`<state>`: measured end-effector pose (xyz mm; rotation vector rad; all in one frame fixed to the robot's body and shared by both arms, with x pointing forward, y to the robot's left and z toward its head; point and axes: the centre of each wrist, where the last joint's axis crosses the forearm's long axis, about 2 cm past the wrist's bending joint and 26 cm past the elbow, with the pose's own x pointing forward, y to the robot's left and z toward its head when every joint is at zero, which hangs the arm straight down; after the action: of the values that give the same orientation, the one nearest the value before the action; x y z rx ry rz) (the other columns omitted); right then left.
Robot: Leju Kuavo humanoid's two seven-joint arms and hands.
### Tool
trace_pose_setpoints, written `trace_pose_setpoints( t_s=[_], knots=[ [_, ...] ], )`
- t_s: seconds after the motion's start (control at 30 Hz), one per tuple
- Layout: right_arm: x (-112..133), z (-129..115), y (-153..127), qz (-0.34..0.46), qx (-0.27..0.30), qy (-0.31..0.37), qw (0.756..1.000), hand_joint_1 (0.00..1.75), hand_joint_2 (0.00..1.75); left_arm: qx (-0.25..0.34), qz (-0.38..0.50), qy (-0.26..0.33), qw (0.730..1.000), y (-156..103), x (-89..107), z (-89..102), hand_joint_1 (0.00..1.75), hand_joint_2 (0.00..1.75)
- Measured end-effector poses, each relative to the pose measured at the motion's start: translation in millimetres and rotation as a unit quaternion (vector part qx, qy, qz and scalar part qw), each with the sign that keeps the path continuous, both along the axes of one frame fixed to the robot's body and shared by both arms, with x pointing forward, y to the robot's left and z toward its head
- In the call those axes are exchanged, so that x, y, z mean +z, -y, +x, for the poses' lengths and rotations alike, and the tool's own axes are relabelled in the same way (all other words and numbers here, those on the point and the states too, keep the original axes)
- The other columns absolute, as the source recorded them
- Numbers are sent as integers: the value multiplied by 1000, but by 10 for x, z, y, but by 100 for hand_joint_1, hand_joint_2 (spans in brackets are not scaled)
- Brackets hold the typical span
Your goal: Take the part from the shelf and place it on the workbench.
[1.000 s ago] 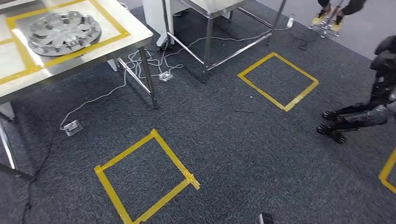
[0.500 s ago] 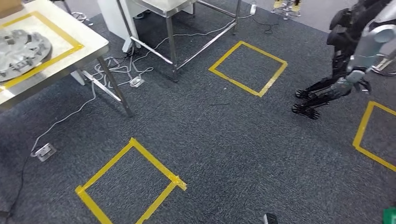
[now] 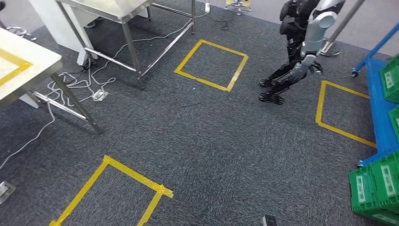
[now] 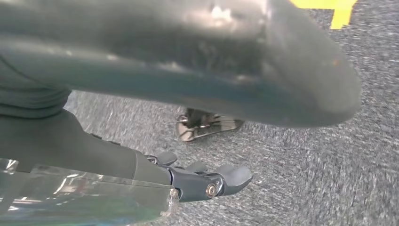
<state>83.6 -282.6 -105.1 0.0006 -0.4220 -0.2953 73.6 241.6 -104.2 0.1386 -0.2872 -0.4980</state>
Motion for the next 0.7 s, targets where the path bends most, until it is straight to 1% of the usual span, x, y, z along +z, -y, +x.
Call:
trace_pose_setpoints(
  t_s=[0.17, 0.43, 0.53, 0.7],
  knots=[
    [-11, -60, -9, -3, 4, -6, 1000, 0, 0, 4, 1, -5, 1000, -32, -1, 12, 0, 0],
    [-11, -63, -26, -5, 12, -6, 1000, 0, 0, 6, 0, 0, 1000, -33, 6, 50, 0, 0],
    [-5, -28, -32, -6, 14, -2, 1000, 0, 0, 6, 0, -2, 1000, -39, 2, 31, 0, 0],
    [-9, -52, -44, -5, 17, -5, 1000, 0, 0, 7, 3, -5, 1000, -67, -5, 5, 0, 0]
  ],
)
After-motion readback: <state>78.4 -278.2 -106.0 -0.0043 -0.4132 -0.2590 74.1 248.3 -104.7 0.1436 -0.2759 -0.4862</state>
